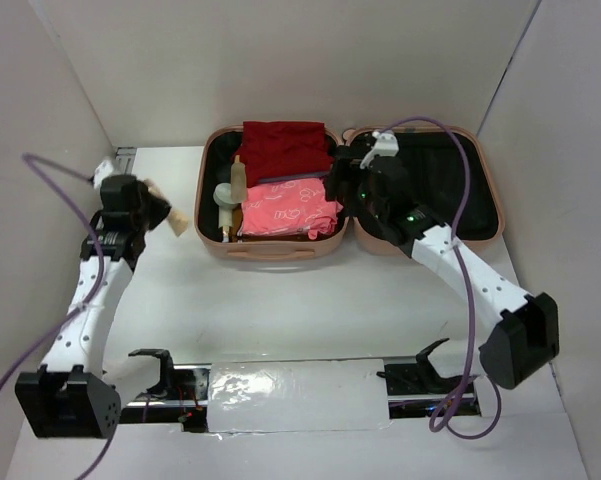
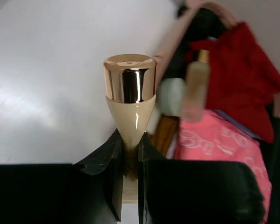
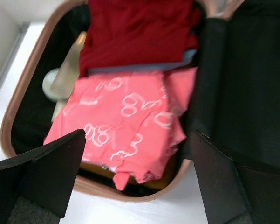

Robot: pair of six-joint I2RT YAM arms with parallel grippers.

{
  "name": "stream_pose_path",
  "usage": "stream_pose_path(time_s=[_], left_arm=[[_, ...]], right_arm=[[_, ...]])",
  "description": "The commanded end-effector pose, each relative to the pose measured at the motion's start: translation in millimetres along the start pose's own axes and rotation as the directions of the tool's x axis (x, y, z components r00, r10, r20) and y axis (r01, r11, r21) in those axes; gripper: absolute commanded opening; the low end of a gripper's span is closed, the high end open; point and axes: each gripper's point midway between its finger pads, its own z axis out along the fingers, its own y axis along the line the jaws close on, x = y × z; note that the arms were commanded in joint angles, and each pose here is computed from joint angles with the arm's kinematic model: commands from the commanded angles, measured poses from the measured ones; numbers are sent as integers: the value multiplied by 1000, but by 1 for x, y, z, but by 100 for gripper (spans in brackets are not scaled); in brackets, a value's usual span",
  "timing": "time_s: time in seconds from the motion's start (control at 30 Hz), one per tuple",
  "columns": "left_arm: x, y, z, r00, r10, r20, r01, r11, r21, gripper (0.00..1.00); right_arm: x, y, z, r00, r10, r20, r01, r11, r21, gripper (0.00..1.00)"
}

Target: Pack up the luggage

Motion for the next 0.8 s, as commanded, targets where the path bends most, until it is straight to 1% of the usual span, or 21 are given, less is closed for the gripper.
stream_pose_path(time_s=[0.0,0.03,0.07,0.1,0.13,0.17,0.2,0.27,0.3,0.33,0.37,0.43,0.47,0.57,0.6,0.63,0.67,0.7,0.73,0.77], left_arm=[[-21,-95,-5,959,267,99,-284,919,273,0],[-6,-121,5,936,344,71,-348,885,308,0],[6,-131,10,919,392,45,-385,866,320,0],[14,-141,15,900,433,43,-422,846,326,0],[30,-152,17,879,476,30,-457,821,342,0],[39,-160,31,863,505,12,-481,813,329,0],[45,-163,38,836,548,17,-523,787,327,0],[48,-175,47,809,588,18,-562,763,318,0],[61,-170,64,786,618,-28,-583,755,301,0],[65,-169,69,777,627,-51,-588,754,293,0],[66,-167,75,762,645,-64,-607,745,278,0],[70,-164,83,726,681,-93,-643,721,259,0],[67,-166,83,721,688,-82,-650,713,262,0],[68,-161,91,654,752,-82,-716,651,254,0],[63,-167,90,645,761,-70,-725,639,257,0],[64,-162,91,631,771,-91,-731,629,266,6],[62,-161,92,629,770,-105,-728,631,267,14],[60,-161,97,622,775,-113,-731,626,270,24],[57,-157,101,623,772,-126,-731,632,259,28],[60,-153,102,613,776,-148,-734,629,257,34]], right_arm=[[-31,-35,-18,989,55,140,-74,988,132,100],[-38,-53,-25,985,58,164,-89,978,190,100],[-34,-64,-25,985,65,158,-100,969,225,100],[-37,-71,-28,983,77,164,-116,963,241,100],[-35,-92,-33,984,81,160,-126,947,297,100],[-35,-102,-34,982,95,163,-144,937,318,100],[-37,-110,-37,979,107,176,-162,929,333,100],[-36,-135,-45,972,134,192,-202,895,398,100],[-36,-144,-50,969,134,205,-211,883,419,100],[-30,-153,-52,970,146,194,-219,870,443,100],[-30,-172,-61,966,153,208,-239,833,498,100],[-24,-189,-67,962,171,212,-262,793,550,100],[-25,-203,-77,955,179,237,-287,756,589,100],[-17,-225,-84,946,202,255,-320,716,620,100],[-20,-228,-88,942,201,269,-329,709,624,100],[-20,-232,-90,941,201,274,-333,702,629,100],[-17,-234,-92,943,201,264,-327,691,645,100],[-22,-243,-100,940,186,285,-335,657,675,100],[-22,-246,-103,939,177,293,-336,643,688,100],[-24,-251,-107,938,170,304,-341,623,704,100]])
